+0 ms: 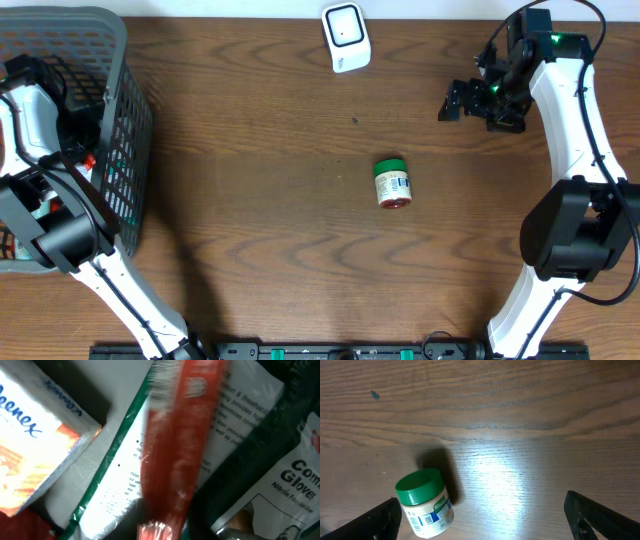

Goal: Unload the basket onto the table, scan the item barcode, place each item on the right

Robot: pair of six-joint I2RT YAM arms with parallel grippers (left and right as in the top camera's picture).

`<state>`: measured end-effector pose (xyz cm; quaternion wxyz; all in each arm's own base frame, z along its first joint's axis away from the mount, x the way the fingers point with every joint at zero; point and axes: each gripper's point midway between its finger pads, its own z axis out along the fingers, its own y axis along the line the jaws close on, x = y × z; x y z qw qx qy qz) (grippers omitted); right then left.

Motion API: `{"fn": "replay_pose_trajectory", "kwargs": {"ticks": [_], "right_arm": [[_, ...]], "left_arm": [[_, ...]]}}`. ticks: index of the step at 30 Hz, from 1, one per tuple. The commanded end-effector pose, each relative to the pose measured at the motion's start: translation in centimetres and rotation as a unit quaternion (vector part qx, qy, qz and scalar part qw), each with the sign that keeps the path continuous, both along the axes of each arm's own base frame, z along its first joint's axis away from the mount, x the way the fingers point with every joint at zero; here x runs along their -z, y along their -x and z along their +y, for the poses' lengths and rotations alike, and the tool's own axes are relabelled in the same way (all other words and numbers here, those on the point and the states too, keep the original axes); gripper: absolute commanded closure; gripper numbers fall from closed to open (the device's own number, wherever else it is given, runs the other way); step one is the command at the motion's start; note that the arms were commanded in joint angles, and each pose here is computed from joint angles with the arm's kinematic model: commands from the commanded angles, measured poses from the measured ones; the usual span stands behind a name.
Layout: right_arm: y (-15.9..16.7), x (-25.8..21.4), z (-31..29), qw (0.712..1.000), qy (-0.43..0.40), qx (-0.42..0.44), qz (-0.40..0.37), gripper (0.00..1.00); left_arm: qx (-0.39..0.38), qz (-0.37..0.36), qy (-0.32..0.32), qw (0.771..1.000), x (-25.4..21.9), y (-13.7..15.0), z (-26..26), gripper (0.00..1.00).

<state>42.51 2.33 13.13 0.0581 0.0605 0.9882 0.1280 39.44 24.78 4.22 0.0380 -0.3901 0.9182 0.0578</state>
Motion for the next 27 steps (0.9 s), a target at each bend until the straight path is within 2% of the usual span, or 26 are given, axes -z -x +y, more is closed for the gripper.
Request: {"fn": "replay_pose_trajectory", "kwargs": {"ticks": [1, 5, 10, 13, 14, 18, 22, 27], "right_arm": [[-0.4, -0.6, -0.1, 1.0, -0.001, 0.001, -0.01, 0.01], [-0.4, -0.6, -0.1, 1.0, -0.001, 0.001, -0.01, 0.01], [-0.4, -0.6, -0.1, 1.0, -0.001, 0.001, -0.01, 0.01], [-0.4, -0.6, -0.1, 1.0, -0.001, 0.001, -0.01, 0.01], [-0.4, -0.6, -0.1, 1.0, -0.001, 0.001, -0.01, 0.01], [-0.4, -0.6, -0.1, 1.0, -0.001, 0.001, -0.01, 0.01], [-0.4, -0.6, -0.1, 1.0, -0.001, 0.001, -0.01, 0.01], [-0.4, -0.6, -0.1, 1.0, -0.001, 0.001, -0.01, 0.01]], "left_arm": [[0.0, 0.004, 0.002, 1.0, 0.2, 0.3, 0.1, 0.93], [0.0, -0.036, -0.022, 0.999, -3.5, -0.7, 0.7, 0.93], [-0.011, -0.13, -0.074, 0.989, -12.8, -1.0, 0.9, 0.93], [-0.021, -0.188, -0.103, 0.976, -18.5, -0.3, 0.5, 0.93], [-0.027, -0.235, -0.125, 0.964, -23.1, 0.9, -0.4, 0.93], [-0.006, -0.304, -0.126, 0.944, -29.1, 2.8, -3.7, 0.93], [0.025, -0.336, -0.084, 0.938, -31.6, 4.0, -9.4, 0.93], [0.123, -0.287, -0.029, 0.949, -29.5, 4.0, -17.8, 0.93]]}}
